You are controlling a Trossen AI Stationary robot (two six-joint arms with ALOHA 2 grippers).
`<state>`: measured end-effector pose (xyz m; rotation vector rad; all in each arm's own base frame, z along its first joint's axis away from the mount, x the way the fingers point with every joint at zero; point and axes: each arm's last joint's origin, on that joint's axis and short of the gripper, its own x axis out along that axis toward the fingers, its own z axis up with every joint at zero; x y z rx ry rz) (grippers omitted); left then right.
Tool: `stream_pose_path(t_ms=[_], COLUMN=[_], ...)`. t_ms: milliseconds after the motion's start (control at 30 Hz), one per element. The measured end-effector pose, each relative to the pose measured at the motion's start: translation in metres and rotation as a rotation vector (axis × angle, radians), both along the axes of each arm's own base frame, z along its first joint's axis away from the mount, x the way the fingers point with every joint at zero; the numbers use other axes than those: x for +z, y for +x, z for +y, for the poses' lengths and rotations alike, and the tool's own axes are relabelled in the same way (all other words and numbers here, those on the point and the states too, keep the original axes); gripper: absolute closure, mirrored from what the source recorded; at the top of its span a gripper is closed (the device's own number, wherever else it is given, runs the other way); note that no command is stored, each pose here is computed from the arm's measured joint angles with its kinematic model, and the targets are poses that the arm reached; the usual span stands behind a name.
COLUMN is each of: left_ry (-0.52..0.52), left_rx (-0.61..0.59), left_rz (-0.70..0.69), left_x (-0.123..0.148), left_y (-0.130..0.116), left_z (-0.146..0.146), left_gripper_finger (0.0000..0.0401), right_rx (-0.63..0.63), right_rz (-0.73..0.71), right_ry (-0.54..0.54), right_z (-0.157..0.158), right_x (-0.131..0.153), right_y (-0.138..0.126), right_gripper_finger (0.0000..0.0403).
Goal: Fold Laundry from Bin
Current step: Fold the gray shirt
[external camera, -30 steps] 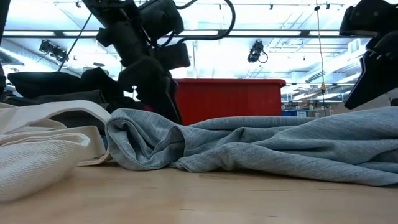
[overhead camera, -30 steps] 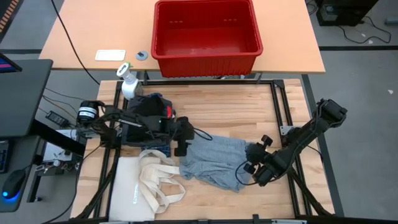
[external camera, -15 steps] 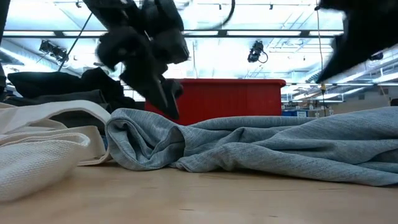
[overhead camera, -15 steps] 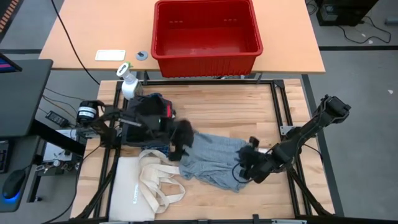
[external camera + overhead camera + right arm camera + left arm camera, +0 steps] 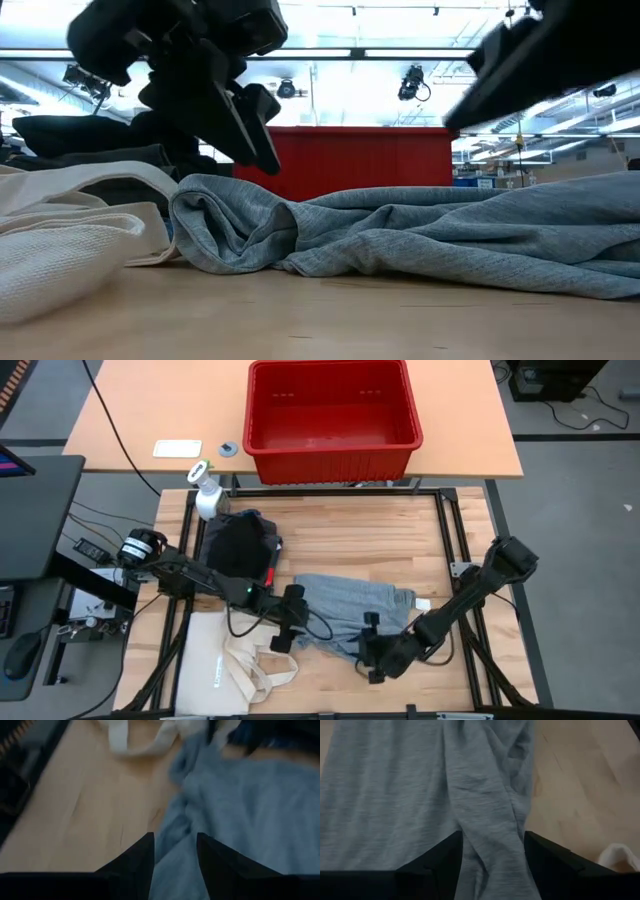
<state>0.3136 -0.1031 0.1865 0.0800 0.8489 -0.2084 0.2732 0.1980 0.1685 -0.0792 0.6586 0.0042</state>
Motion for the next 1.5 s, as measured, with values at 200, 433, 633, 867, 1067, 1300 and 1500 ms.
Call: stream_pose_path(t_ms=[200,433,633,867,1067,1300,1500], left_ry=[0.067,0.215,0.231,0.129,0.032,-0.189,-0.234], left_rx=[-0.046,0.055,0.209,0.147,0.100,-0.047,-0.221], left_rz=[-0.019,-0.014,0.009,0.087,0.178,0.121,0.054], left_x=[0.000,-0.001,-0.003,-0.025,-0.049,-0.039,-0.025], left_y=[0.002,0.009,0.016,0.020,0.023,0.024,0.017], left_z=[0.004,0.040,0.093,0.118,0.103,0.043,-0.009], left_gripper_finger=[0.0180,0.0180,0.0180,0.0180,0.0180,0.0180,0.0180], right_rx=[0.008,-0.183,-0.280,-0.316,-0.418,-0.691,-0.808], right_rz=[0.207,0.442,0.515,0.604,0.690,0.774,0.851], right_ry=[-0.032,-0.122,-0.207,-0.312,-0.402,-0.535,-0.544], right_z=[0.020,0.015,0.006,-0.004,-0.019,-0.047,-0.045], right_x=[-0.019,-0.035,-0.037,-0.036,-0.036,-0.025,-0.004], right_y=[-0.008,-0.045,-0.060,-0.069,-0.080,-0.091,-0.090], right_gripper_finger=[0.0247,0.0247,0.0248,0.0248,0.0248,0.0249,0.0250])
